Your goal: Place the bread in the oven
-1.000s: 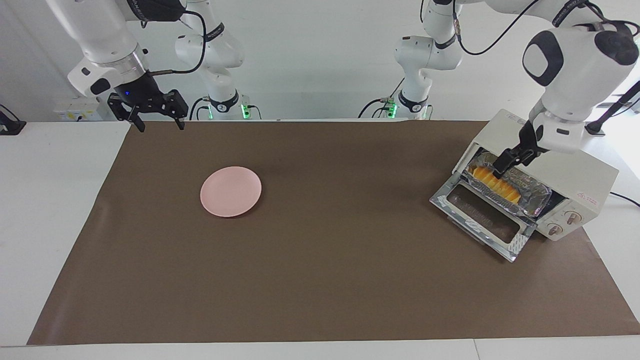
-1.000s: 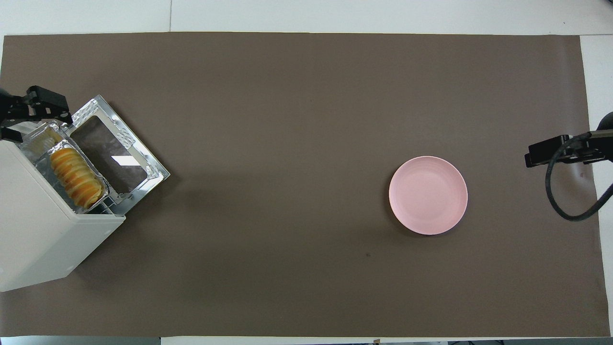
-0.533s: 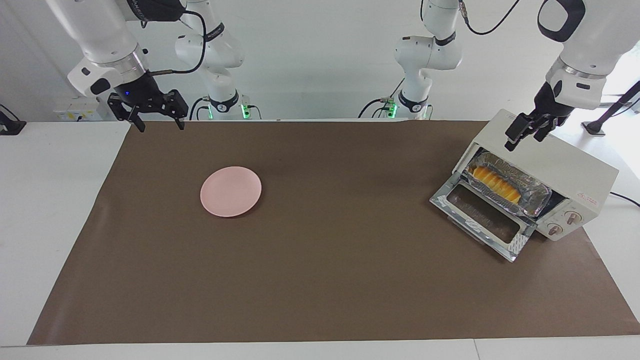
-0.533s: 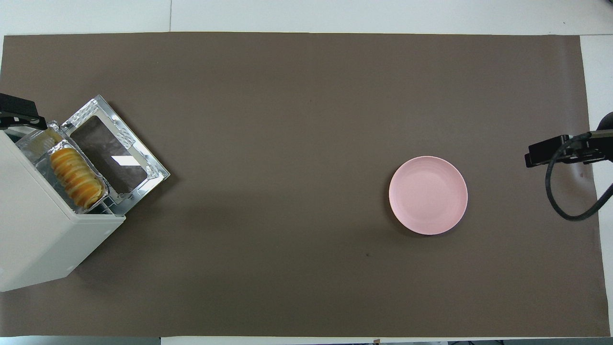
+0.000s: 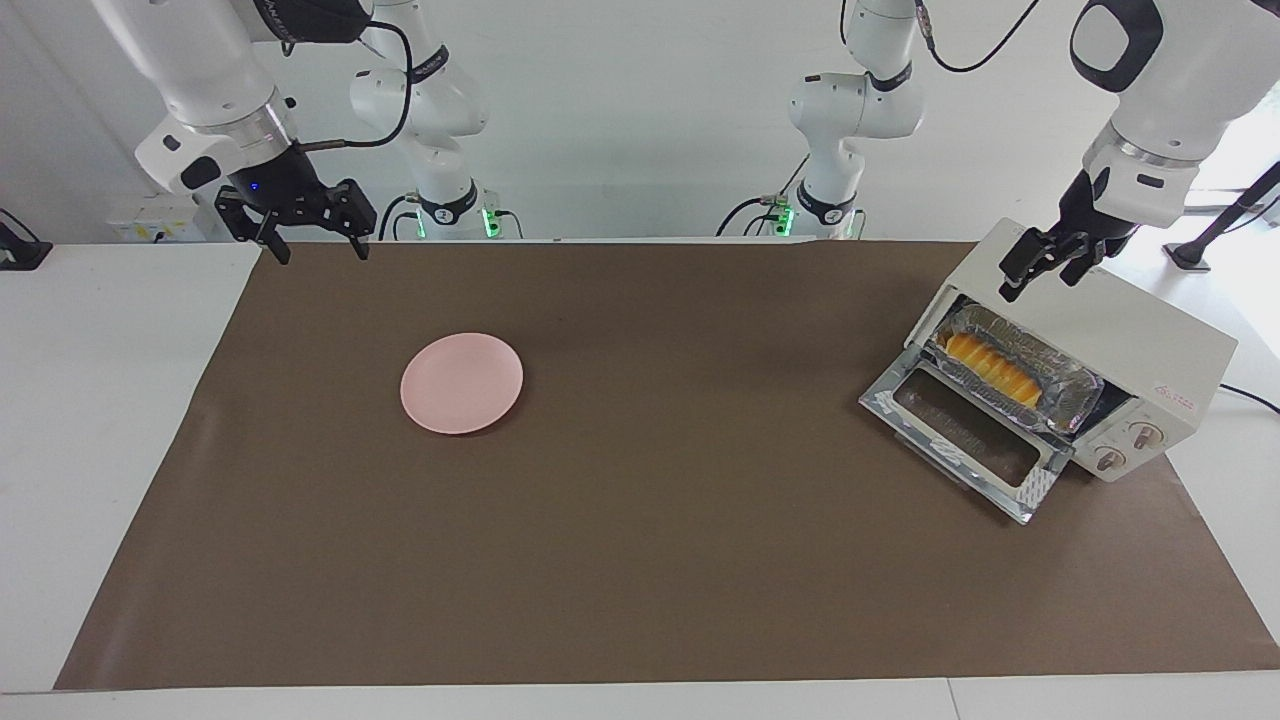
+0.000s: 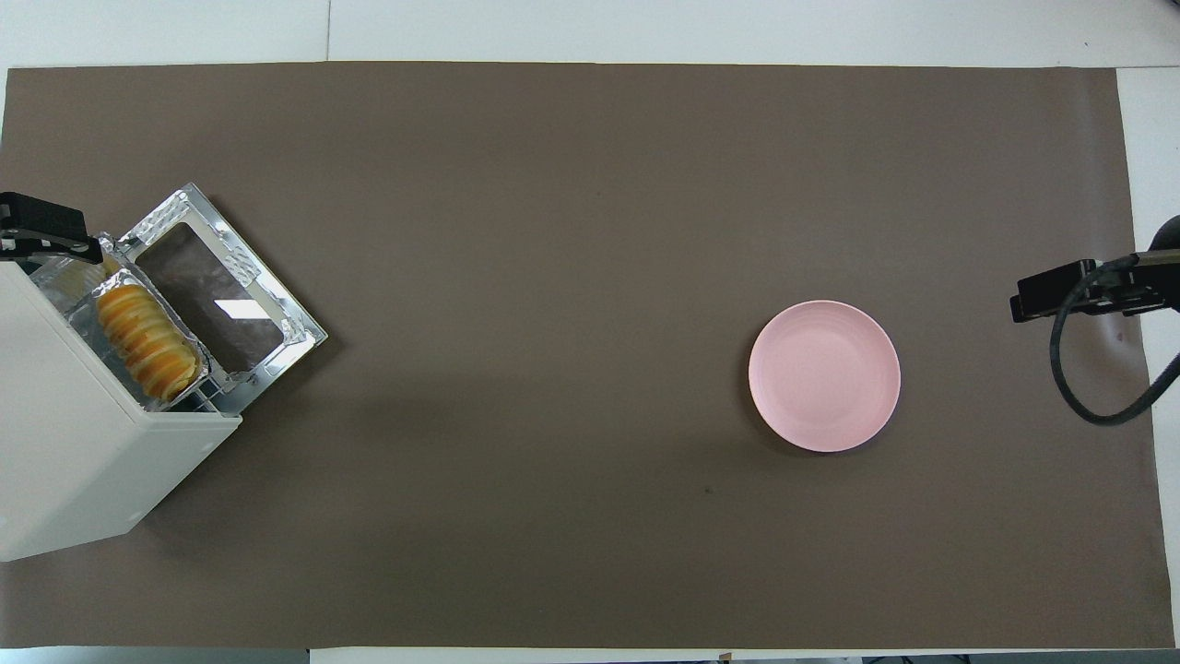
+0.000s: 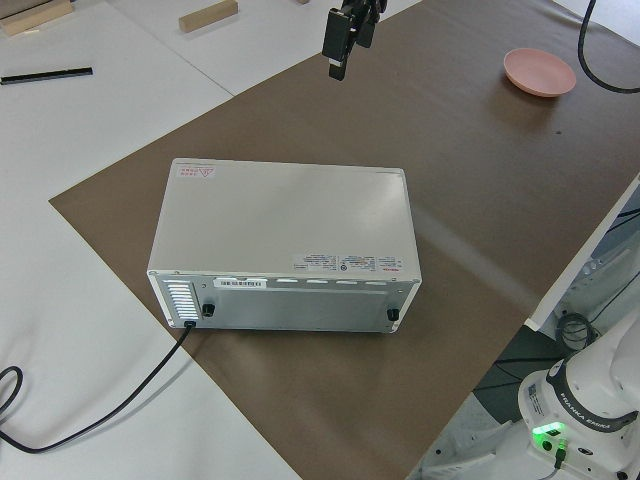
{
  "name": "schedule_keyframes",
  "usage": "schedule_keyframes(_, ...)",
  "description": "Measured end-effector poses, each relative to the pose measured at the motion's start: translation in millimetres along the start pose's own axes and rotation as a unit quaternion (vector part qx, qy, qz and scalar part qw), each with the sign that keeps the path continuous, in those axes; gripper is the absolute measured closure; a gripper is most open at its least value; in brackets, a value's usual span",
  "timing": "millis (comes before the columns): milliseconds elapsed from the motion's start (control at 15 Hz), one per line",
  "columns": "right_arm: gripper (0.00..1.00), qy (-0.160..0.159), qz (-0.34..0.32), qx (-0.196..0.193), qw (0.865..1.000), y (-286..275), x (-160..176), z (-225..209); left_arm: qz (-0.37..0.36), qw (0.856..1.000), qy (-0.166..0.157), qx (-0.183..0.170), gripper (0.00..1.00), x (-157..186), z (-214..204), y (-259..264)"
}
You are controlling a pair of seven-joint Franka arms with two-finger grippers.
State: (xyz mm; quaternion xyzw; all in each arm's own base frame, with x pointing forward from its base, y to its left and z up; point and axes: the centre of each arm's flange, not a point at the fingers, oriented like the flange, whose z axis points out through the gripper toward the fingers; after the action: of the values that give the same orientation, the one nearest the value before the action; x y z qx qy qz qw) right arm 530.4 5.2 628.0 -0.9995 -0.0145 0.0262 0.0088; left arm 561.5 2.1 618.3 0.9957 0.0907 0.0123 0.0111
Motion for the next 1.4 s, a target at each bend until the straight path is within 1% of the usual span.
schedule_keyframes(200, 0.0, 0.0, 0.0, 0.0, 1.0, 0.0, 0.0, 0.0, 0.014, 1.0, -0.006, 0.0, 0.0, -3.0, 3.7, 10.7)
schedule_keyframes(600, 0.0, 0.0, 0.0, 0.0, 1.0, 0.0, 0.0, 0.0, 0.031, 0.999, -0.028, 0.004, 0.0, -10.0, 14.4, 23.9)
schedule_keyframes(733, 0.0, 0.0, 0.0, 0.0, 1.0, 0.0, 0.0, 0.0, 0.057, 0.998, -0.035, 0.005, 0.0, -13.1, 15.2, 28.3)
schedule_keyframes(1067, 0.0, 0.0, 0.0, 0.0, 1.0, 0.0, 0.0, 0.0, 0.124, 0.991, -0.041, 0.003, 0.0, -15.8, 15.6, 31.0)
schedule_keyframes(1400, 0.0, 0.0, 0.0, 0.0, 1.0, 0.0, 0.0, 0.0, 0.136, 0.99, -0.043, 0.003, 0.0, -16.9, 15.8, 33.0)
